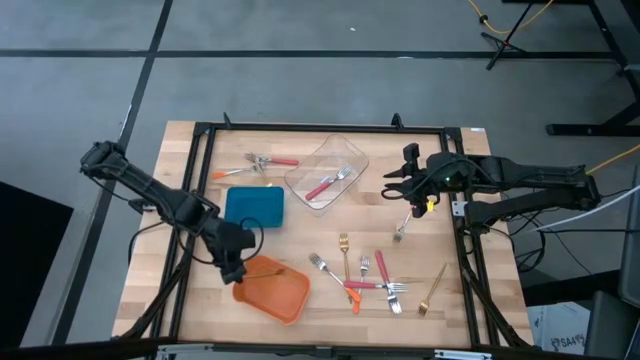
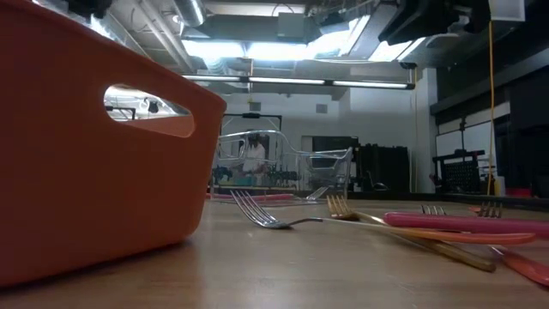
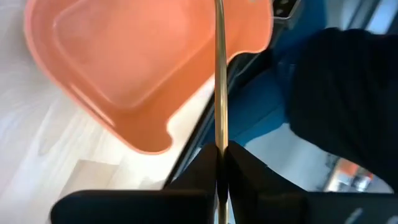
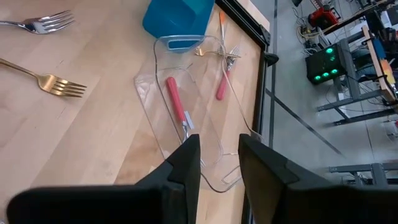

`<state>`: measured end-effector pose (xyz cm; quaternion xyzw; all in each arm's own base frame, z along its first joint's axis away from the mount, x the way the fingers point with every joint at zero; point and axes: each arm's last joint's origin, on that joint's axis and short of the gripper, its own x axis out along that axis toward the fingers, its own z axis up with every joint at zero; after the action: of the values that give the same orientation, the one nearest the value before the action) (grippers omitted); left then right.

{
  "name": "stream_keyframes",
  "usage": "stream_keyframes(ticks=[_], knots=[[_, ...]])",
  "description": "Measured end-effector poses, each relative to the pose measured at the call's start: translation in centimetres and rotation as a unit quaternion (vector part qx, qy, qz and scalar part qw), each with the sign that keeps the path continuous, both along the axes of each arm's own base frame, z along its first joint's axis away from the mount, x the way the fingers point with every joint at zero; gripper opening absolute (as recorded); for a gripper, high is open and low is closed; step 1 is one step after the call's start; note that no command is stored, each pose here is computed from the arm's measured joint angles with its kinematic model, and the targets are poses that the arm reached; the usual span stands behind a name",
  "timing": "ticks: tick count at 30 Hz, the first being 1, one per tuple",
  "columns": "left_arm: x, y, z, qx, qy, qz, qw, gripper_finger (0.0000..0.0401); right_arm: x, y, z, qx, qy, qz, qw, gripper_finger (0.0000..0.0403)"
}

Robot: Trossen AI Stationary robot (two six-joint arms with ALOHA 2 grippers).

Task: Sort silverware by color (type)
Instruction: Put the gold fork into the orange bin

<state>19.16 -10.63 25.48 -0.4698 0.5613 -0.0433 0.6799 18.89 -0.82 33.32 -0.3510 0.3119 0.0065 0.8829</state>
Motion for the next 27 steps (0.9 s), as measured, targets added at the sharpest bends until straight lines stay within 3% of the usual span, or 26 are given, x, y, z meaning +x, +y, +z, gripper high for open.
stream_keyframes(ticks=[8,19,27], knots=[[0.5,-1.0,-1.1,0.034,0.010,0.000,0.999,0.0014,0.0,0.0,0.0,0.002,0.000,0.003,1.000,0.0104],[2.8,-1.9,-3.7,0.040,0.034,-0.002,0.999,0.0014,0.0,0.2,0.0,0.026,-0.003,0.019,0.999,0.0104],[3.9,-2.4,-4.9,0.063,0.001,-0.042,0.997,0.0014,0.0,0.2,0.0,0.027,-0.002,0.018,0.999,0.0104]])
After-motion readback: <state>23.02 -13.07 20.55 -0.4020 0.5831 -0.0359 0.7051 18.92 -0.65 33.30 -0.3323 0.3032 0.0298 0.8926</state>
